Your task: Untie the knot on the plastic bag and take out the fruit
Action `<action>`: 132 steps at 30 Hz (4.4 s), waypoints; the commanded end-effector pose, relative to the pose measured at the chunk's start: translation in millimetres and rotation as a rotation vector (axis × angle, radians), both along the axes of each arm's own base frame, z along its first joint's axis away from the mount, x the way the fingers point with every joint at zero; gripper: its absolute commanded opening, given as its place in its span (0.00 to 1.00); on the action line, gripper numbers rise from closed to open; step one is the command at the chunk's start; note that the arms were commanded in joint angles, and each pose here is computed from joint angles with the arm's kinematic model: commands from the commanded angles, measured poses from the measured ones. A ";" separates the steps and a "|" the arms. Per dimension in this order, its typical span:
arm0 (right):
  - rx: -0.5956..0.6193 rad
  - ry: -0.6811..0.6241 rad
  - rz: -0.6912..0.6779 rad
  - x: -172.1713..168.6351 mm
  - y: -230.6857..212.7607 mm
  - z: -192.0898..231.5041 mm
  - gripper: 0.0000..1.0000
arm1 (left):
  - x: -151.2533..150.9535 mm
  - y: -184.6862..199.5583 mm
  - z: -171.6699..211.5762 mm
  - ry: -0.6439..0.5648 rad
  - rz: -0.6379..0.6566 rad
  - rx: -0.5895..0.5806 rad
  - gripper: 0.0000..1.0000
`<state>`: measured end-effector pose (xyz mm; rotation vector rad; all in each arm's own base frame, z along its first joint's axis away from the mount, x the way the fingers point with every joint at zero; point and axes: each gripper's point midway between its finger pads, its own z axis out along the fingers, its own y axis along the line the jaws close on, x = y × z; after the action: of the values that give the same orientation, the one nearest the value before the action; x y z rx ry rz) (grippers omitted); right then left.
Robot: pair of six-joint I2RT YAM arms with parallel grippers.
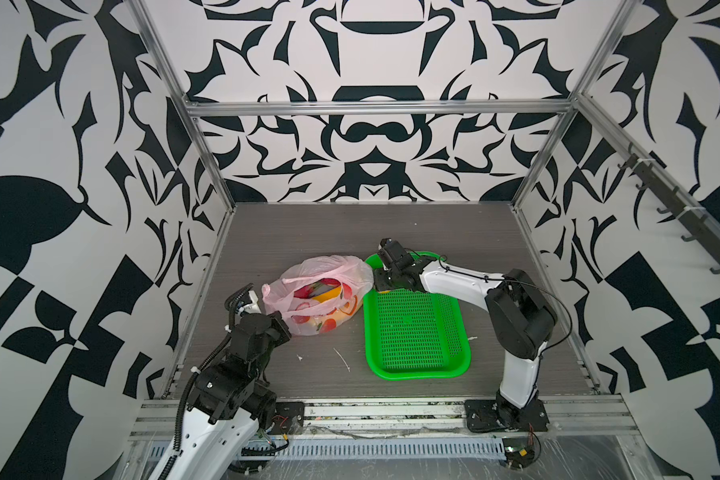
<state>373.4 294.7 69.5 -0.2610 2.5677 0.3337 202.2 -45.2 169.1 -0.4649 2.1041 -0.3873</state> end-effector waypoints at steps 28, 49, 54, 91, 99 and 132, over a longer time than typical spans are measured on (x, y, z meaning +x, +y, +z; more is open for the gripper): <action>0.013 -0.045 -0.005 4.0 -2.0 29.6 0.80 | -1.1 3.2 11.7 -0.034 0.017 -0.019 0.00; 0.055 -0.119 -0.010 -13.1 -18.2 77.2 0.80 | 2.5 -0.2 12.8 -0.042 0.008 -0.025 0.00; 0.039 -0.142 0.023 -24.7 -25.8 89.1 0.78 | 5.2 -2.3 15.7 -0.042 0.002 -0.022 0.00; -0.075 -0.511 0.644 -135.1 124.9 208.4 0.48 | -0.4 -3.4 8.3 0.002 -0.014 -0.017 0.00; -0.078 -0.450 0.714 -129.9 174.3 163.9 0.43 | -8.3 -3.1 -1.5 0.026 -0.014 -0.044 0.00; -0.116 -0.375 0.707 -122.8 197.3 92.1 0.35 | -14.1 9.4 -21.1 0.035 0.068 -0.068 0.00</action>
<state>235.1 487.7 130.7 -1.2678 2.1296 0.3777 186.6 -39.7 149.3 -0.5638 2.1186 -0.4366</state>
